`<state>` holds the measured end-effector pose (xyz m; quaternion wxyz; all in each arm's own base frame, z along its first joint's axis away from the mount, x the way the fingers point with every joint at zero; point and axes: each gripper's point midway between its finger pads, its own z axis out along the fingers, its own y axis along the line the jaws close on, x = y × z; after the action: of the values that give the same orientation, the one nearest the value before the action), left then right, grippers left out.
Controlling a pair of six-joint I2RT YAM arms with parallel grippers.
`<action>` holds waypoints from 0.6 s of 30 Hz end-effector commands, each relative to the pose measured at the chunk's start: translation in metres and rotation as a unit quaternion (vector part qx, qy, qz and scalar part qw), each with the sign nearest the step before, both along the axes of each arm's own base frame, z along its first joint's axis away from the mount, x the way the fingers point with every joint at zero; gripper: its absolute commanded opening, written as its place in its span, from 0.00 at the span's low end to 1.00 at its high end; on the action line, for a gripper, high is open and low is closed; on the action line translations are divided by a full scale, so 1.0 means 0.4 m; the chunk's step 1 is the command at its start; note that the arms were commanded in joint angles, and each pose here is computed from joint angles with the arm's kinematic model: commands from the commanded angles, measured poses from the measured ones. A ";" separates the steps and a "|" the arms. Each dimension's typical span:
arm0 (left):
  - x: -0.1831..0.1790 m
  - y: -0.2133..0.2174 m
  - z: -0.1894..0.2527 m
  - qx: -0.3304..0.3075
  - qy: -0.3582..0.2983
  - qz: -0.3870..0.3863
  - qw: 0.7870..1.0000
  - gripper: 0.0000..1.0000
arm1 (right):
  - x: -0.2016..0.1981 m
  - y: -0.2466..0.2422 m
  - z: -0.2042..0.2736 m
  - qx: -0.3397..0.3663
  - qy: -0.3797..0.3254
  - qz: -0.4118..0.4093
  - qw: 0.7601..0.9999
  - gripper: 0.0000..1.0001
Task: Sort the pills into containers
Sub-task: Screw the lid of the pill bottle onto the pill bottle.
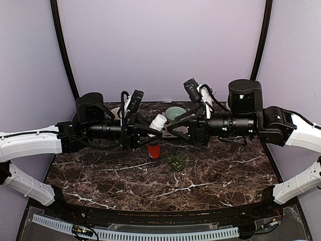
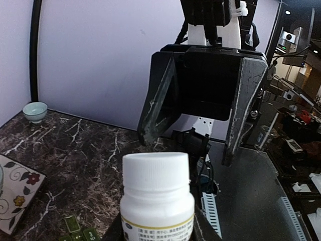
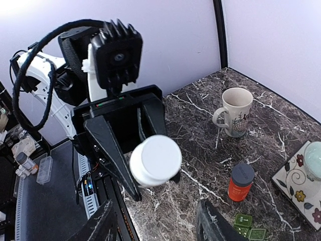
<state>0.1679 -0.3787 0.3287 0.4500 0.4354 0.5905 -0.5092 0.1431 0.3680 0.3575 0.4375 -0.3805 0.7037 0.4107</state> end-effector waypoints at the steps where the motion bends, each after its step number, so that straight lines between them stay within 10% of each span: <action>1: -0.072 -0.012 0.013 -0.001 0.047 -0.109 0.993 0.00 | -0.021 0.015 0.050 0.030 -0.023 0.033 0.999 0.54; 18: -0.097 -0.021 0.004 0.006 0.066 -0.157 0.985 0.00 | -0.012 0.033 0.043 0.049 0.013 0.057 0.997 0.54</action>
<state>0.1332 -0.3887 0.3154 0.3222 0.4821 0.5649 -0.5871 0.1381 0.3754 0.3627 0.4202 -0.3979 0.6823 0.4467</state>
